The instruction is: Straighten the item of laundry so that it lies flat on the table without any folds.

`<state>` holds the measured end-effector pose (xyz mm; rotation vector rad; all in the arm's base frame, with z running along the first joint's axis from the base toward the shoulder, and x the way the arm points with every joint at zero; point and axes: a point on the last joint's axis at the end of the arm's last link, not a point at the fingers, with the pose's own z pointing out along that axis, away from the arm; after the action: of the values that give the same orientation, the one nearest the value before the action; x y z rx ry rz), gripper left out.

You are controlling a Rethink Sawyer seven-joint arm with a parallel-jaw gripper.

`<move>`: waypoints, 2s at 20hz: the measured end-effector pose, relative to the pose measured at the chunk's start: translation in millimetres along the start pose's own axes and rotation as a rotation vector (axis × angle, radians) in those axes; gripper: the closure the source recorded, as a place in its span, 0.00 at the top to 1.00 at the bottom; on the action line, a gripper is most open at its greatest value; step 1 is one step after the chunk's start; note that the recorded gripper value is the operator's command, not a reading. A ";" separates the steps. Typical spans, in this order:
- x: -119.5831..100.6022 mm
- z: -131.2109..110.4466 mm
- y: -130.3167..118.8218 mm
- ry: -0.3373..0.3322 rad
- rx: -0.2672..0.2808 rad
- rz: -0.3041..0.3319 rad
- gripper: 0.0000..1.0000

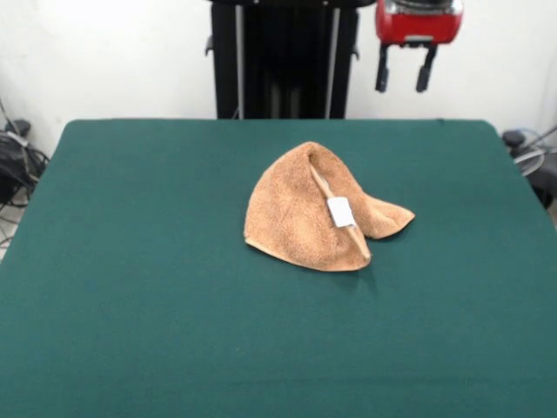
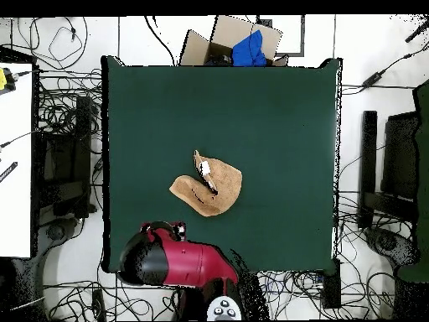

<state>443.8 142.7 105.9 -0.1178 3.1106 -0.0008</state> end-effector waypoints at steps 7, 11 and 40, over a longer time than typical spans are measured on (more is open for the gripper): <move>11.0 20.2 0.4 0.041 -0.003 0.001 1.00; 14.2 26.0 0.4 0.056 -0.004 0.002 1.00; -43.1 42.5 -48.9 0.108 -0.019 0.089 1.00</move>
<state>491.7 97.3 64.7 0.0216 3.2210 0.0253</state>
